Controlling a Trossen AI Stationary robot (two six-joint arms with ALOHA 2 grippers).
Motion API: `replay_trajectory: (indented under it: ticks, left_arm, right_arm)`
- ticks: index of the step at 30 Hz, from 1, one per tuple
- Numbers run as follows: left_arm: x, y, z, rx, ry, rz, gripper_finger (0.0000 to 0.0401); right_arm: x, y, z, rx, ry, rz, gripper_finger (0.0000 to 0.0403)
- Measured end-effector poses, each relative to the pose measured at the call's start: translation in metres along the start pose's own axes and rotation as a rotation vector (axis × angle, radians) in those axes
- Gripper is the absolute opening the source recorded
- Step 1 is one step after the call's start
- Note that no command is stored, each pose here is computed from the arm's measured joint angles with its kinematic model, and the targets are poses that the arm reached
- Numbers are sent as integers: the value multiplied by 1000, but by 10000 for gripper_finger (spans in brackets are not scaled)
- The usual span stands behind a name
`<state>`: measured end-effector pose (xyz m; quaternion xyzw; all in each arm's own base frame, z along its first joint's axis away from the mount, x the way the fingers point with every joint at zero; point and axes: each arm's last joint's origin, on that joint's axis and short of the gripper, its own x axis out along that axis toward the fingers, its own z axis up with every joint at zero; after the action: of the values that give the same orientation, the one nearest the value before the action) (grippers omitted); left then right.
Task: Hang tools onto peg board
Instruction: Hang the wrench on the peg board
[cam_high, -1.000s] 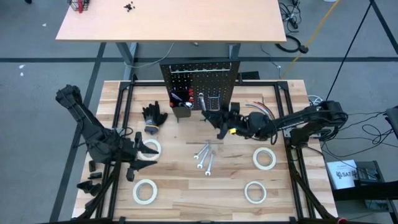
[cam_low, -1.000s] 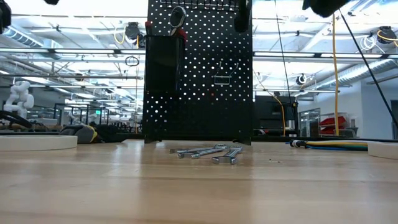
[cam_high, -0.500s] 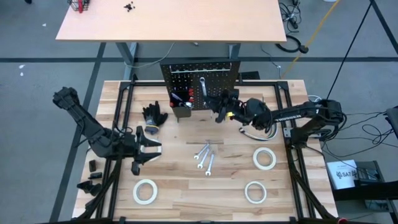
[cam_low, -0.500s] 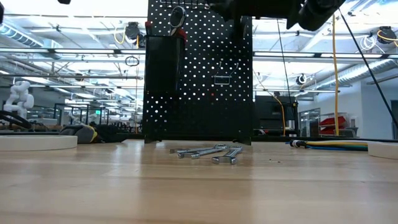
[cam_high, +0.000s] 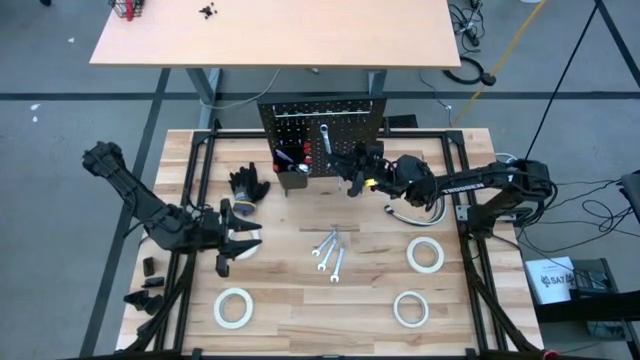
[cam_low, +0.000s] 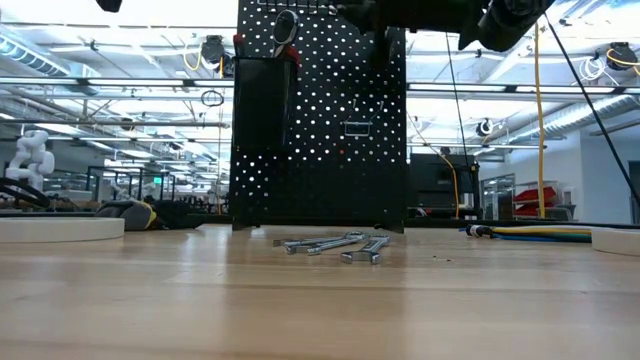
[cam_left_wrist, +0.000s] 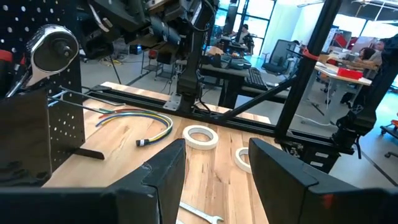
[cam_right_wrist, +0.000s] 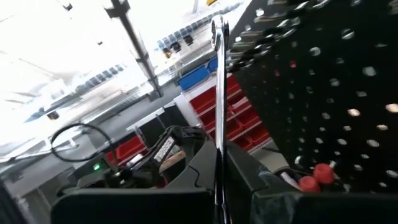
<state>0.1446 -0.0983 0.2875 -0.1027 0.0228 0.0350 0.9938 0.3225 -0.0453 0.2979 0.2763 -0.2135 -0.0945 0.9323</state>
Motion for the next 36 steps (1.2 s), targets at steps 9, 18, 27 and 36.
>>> replay_trajectory:
  ticks: [9, 18, 27, 36]
  left_arm:
    - [3, 4, 1, 0, -4, 24, 178]
    - [3, 3, 1, 1, 3, 1, 178]
    - [3, 3, 0, 1, 4, 1, 178]
    - [3, 3, 0, 3, 7, -11, 178]
  right_arm:
    - [19, 11, 11, -32, 38, -53, 5]
    - [20, 8, 8, -42, 58, -67, 5]
    - [21, 8, 8, -42, 24, -80, 5]
    - [21, 7, 7, -48, 30, -110, 5]
